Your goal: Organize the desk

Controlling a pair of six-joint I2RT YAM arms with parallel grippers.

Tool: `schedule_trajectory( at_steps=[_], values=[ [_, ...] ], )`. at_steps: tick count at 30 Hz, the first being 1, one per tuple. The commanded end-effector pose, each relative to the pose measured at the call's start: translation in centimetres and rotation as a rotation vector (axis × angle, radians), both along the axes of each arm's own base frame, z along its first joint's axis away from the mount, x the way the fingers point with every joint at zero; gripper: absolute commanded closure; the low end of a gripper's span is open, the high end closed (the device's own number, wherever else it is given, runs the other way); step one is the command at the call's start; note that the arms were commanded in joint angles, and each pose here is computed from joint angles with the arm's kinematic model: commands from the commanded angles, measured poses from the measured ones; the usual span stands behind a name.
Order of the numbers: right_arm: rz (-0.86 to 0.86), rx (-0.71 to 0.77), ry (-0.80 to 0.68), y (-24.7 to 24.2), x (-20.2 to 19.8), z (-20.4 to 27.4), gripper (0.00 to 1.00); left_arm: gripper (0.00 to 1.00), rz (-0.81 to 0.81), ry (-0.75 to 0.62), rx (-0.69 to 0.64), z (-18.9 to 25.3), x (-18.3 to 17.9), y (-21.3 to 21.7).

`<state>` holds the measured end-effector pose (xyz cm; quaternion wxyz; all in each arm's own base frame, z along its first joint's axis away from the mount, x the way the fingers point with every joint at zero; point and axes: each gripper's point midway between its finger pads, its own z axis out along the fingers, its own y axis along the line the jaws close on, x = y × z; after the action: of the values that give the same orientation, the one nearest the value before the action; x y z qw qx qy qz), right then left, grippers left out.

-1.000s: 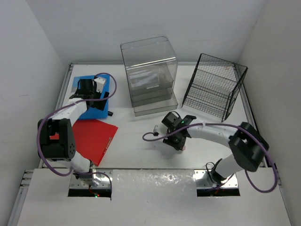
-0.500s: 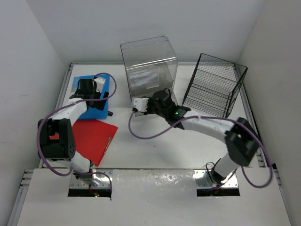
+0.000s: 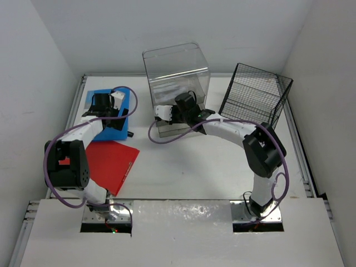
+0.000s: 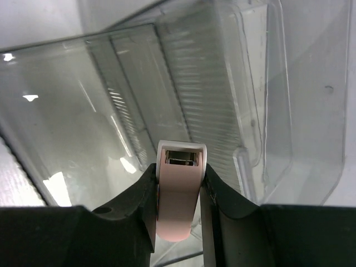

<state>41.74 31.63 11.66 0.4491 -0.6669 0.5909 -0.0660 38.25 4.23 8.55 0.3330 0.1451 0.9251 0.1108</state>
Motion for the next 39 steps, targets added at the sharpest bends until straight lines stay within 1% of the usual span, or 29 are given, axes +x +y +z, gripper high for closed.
schedule_trajectory(
  at_steps=[1, 2, 4, 5, 8, 9, 12, 17, 20, 23, 24, 25, 26, 27, 28, 29, 30, 32, 33, 35, 37, 39],
  values=[
    [0.03, 0.014, 0.01, 0.9, 0.6, 1.2, 0.71, 0.06, 0.011, -0.029, 0.011, 0.9, 0.4, 0.7],
    [0.026, 0.013, 0.014, 0.8, 0.6, 1.2, 0.68, 0.06, 0.009, -0.025, 0.012, 0.8, 0.4, 0.7],
    [0.029, 0.008, 0.028, 0.7, 0.4, 1.1, 0.64, 0.06, 0.009, -0.022, 0.014, 0.7, 0.3, 0.7],
    [0.048, 0.016, 0.043, 1.0, 0.1, 1.1, 0.57, 0.06, 0.01, -0.024, 0.013, 0.7, 0.4, 0.7],
    [0.052, 0.024, 0.048, 1.1, -0.2, 1.3, 0.49, 0.06, 0.01, -0.024, 0.013, 0.8, 0.4, 0.7],
    [0.052, 0.022, 0.052, 1.0, -0.2, 1.2, 0.45, 0.06, 0.01, -0.021, 0.013, 0.7, 0.4, 0.7],
    [0.048, 0.025, 0.053, 0.9, -0.3, 1.6, 0.39, 0.06, 0.009, -0.019, 0.014, 0.6, 0.3, 0.7],
    [0.02, 0.103, 0.029, 1.1, -0.4, 4.0, 0.39, 0.06, 0.007, -0.016, 0.012, 0.6, 0.3, 0.6],
    [-0.008, 0.221, 0.01, 1.2, -1.0, 7.1, 0.4, 0.06, 0.007, -0.018, 0.01, 0.7, 0.3, 0.6],
    [-0.027, 0.352, 0.039, 1.2, -2.5, 9.3, 0.42, 0.06, 0.007, -0.016, 0.01, 0.7, 0.3, 0.6],
    [-0.055, 0.404, 0.083, 0.8, -3.6, 9.4, 0.43, 0.06, 0.006, -0.013, 0.008, 0.6, 0.2, 0.6],
    [-0.066, 0.453, 0.097, 0.9, -3.9, 9.8, 0.45, 0.06, 0.006, -0.013, 0.008, 0.6, 0.2, 0.6],
    [-0.074, 0.495, 0.111, 1.0, -4.3, 9.9, 0.54, 0.06, 0.004, -0.013, 0.008, 0.6, 0.2, 0.6],
    [-0.108, 0.529, 0.175, 0.5, -5.5, 8.7, 0.6, 0.06, 0.005, -0.013, 0.007, 0.6, 0.2, 0.5],
    [-0.125, 0.55, 0.2, 0.3, -5.9, 8.2, 0.67, 0.06, 0.004, -0.012, 0.006, 0.6, 0.2, 0.5],
    [-0.137, 0.575, 0.215, 0.1, -6.3, 7.9, 0.82, 0.06, 0.003, -0.015, 0.007, 0.7, 0.2, 0.5],
    [-0.169, 0.582, 0.268, -0.4, -7.2, 5.8, 0.89, 0.06, 0.003, -0.015, 0.007, 0.7, 0.2, 0.5],
    [-0.167, 0.643, 0.262, -0.6, -7.9, 5.7, 1.0, 0.06, 0.001, -0.013, 0.005, 0.6, 0.2, 0.5],
    [-0.172, 0.636, 0.289, -1.4, -9.2, 3.6, 1.0, 0.06, -0.001, -0.012, 0.002, 0.6, 0.2, 0.4],
    [-0.149, 0.665, 0.279, -2.0, -10.3, 1.8, 1.0, 0.06, -0.001, -0.01, 0.002, 0.5, 0.2, 0.4],
    [-0.126, 0.672, 0.274, -2.2, -11.0, 1.0, 1.0, 0.06, 0.0, -0.009, 0.003, 0.5, 0.2, 0.4],
    [-0.11, 0.65, 0.27, -2.4, -11.3, -0.3, 1.0, 0.06, -0.001, -0.009, 0.002, 0.5, 0.2, 0.4]
  ],
)
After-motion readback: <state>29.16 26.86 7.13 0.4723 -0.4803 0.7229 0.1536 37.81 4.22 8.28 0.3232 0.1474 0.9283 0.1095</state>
